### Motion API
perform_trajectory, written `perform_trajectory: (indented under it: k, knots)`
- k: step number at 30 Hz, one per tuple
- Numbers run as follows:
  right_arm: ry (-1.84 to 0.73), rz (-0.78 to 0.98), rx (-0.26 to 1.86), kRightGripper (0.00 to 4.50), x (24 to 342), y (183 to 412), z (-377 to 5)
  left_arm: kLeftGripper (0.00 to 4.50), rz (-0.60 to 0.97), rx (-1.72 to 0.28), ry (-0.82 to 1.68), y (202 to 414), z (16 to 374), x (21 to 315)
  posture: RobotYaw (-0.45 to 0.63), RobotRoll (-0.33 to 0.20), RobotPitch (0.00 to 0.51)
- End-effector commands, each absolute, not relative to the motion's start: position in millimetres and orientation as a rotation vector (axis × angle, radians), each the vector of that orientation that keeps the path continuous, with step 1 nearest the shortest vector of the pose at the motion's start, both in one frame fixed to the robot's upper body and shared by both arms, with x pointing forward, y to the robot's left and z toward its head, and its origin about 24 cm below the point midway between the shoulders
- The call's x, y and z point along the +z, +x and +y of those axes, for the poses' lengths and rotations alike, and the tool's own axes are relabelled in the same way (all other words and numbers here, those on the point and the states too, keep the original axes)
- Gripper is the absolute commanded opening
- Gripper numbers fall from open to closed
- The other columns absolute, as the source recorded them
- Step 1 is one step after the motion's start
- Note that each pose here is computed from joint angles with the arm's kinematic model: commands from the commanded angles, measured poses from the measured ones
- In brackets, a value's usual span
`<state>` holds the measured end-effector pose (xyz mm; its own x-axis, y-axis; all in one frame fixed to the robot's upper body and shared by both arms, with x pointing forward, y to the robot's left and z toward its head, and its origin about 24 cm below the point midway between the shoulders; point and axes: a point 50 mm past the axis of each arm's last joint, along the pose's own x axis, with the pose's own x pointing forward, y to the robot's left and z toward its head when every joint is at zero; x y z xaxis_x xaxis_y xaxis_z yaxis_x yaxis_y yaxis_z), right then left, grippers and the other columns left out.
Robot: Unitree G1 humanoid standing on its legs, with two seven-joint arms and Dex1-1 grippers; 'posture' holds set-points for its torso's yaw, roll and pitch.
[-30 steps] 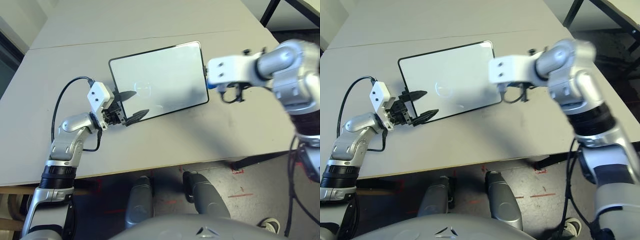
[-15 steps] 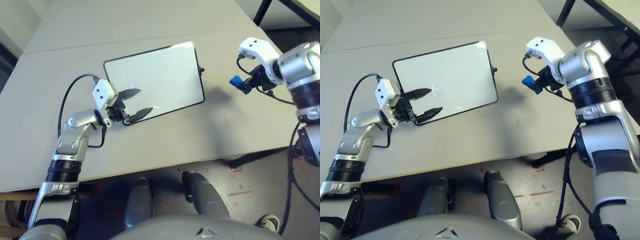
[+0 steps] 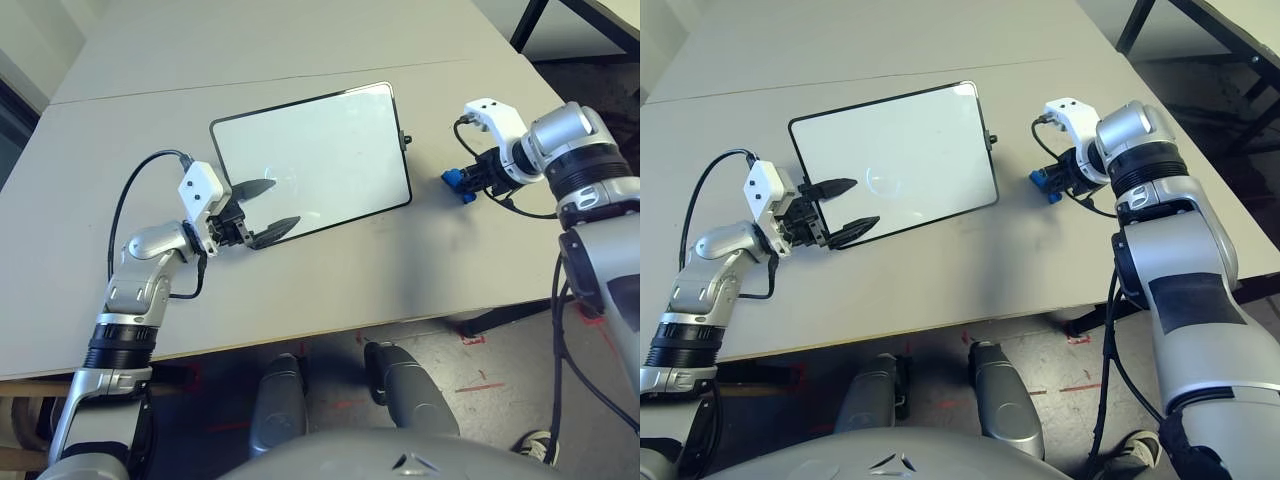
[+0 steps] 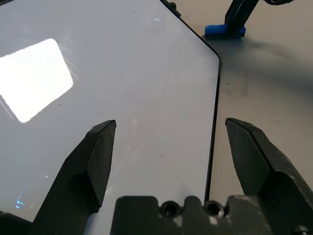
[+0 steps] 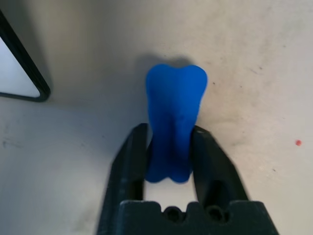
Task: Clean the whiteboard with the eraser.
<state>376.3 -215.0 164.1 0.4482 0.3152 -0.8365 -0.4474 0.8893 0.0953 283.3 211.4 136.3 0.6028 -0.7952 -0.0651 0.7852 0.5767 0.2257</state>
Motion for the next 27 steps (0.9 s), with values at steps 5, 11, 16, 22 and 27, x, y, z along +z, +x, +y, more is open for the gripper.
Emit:
perform_trajectory:
  k: [5, 11, 16, 22, 27]
  knots:
    - [-0.186, 0.765, 0.551, 4.4, 183, 375, -230, 4.5, -0.116, -0.821, 0.179, 281, 229, 162, -0.11, 0.0, 0.131]
    - [-0.126, 0.437, 0.608, 4.48, 200, 364, -257, 4.5, -0.194, -0.555, 0.111, 281, 273, 191, -0.11, 0.0, 0.14]
    - [-0.084, 0.156, 0.51, 4.48, 195, 358, -278, 4.5, -0.152, -0.251, 0.085, 281, 315, 190, -0.1, 0.0, 0.14]
    - [-0.043, 0.018, 0.387, 4.48, 168, 350, -296, 4.5, -0.136, 0.093, -0.007, 278, 352, 176, -0.09, 0.0, 0.124]
    - [0.037, -0.097, 0.288, 4.48, 155, 342, -305, 4.5, -0.127, 0.216, -0.046, 270, 365, 156, -0.08, 0.0, 0.114]
